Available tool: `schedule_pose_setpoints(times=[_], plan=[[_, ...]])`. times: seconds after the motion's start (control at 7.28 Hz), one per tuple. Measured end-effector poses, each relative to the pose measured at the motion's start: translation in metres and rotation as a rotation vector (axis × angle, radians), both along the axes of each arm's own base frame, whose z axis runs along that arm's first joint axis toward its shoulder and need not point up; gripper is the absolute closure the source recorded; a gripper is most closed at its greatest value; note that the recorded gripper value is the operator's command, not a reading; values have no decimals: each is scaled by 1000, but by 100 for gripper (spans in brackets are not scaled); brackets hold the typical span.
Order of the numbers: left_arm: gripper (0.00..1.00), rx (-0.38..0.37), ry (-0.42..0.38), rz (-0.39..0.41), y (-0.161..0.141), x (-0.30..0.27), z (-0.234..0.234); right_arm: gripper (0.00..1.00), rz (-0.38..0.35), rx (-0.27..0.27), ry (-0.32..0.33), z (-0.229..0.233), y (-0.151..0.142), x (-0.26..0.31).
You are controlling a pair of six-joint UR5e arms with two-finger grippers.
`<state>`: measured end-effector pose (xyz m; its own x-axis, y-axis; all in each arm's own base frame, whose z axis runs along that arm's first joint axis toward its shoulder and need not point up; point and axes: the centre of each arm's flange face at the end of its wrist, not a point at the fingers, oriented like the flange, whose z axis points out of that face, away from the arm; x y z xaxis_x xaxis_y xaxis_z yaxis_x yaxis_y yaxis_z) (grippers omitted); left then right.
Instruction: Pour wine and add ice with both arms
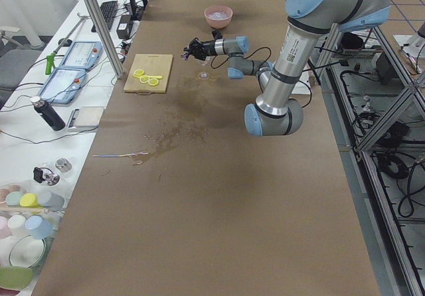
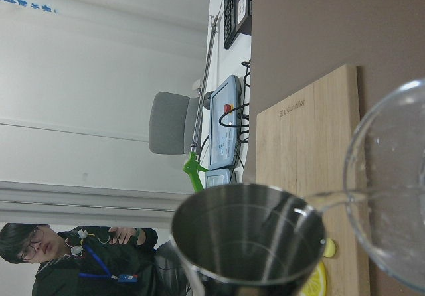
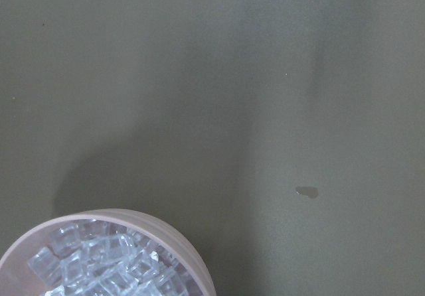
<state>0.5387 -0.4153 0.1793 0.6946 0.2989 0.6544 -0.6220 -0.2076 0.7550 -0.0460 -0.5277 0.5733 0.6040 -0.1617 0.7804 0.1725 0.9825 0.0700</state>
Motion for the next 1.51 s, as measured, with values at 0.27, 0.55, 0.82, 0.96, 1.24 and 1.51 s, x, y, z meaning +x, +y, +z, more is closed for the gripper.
schedule_pose_setpoints(times=[0.27, 0.55, 0.82, 0.96, 1.24, 1.51], plan=[[100, 20, -50, -18, 0, -1, -4, 0, -1, 1, 0, 0, 0, -1], [100, 28, -84, -39, 0, -1, -5, 0, 0, 1, 0, 0, 0, 0], [100, 33, -114, -57, 3, 0, -5, 0, 0, 3, -1, -2, -1, 0], [100, 36, -121, -59, 3, 0, -7, 0, -1, 4, -1, -2, -1, -1], [100, 48, -66, -58, 7, -10, -19, 0, -1, 5, -1, -3, -2, -1], [100, 31, 109, -79, 1, -33, -27, 0, -1, 10, -1, -4, -2, 0]])
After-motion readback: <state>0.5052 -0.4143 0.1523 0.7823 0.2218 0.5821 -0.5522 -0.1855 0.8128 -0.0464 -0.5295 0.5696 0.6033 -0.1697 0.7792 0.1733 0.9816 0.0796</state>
